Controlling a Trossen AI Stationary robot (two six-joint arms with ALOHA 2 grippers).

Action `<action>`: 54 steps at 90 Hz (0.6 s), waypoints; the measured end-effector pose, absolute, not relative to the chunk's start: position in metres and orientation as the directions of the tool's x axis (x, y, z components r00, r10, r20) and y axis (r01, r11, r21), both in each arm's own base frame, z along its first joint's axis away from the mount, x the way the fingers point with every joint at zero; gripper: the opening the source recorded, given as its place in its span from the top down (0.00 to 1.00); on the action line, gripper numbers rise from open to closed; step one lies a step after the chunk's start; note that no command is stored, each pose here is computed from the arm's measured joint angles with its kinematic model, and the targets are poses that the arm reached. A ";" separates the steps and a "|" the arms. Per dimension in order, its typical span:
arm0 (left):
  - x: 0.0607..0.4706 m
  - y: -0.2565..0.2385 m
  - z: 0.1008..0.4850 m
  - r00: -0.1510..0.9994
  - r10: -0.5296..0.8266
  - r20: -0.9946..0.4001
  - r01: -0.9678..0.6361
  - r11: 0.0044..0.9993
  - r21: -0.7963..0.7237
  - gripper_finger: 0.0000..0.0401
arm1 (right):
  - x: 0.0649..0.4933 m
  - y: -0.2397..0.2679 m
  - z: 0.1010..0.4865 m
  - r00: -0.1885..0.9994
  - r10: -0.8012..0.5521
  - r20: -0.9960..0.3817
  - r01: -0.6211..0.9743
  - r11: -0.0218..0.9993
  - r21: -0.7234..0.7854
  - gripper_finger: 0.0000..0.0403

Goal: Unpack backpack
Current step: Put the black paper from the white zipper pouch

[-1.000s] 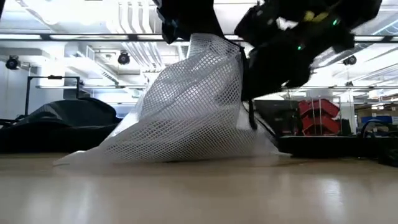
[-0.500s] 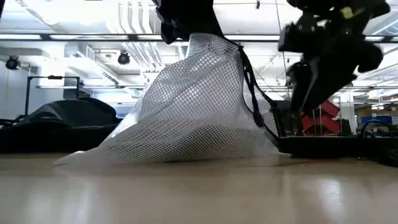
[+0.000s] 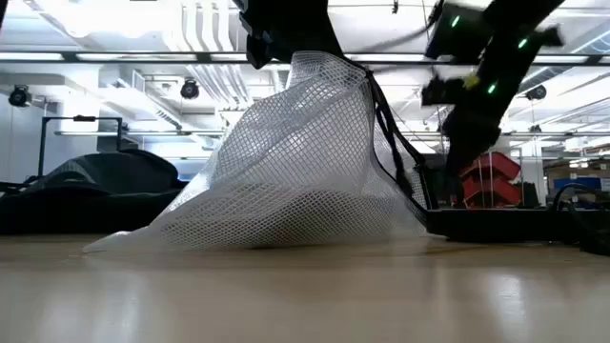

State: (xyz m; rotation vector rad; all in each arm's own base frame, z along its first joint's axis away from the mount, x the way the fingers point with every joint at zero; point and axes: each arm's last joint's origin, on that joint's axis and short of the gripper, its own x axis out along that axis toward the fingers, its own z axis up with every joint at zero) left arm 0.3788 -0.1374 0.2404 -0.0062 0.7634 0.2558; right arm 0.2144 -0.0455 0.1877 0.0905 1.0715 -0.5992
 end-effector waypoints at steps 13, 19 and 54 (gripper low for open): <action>0.379 -0.137 0.240 0.693 0.227 -0.685 -0.231 0.969 0.088 1.00 | 0.225 -0.068 0.167 0.415 -0.280 -0.865 0.485 0.873 -0.050 0.36; 0.379 -0.137 0.240 0.693 0.227 -0.685 -0.229 0.969 0.090 1.00 | 0.228 -0.076 0.155 0.383 -0.286 -0.878 0.498 0.865 -0.065 0.32; 0.379 -0.137 0.240 0.693 0.227 -0.684 -0.227 0.970 0.092 1.00 | 0.248 -0.097 0.115 0.330 -0.315 -0.890 0.523 0.846 -0.106 0.27</action>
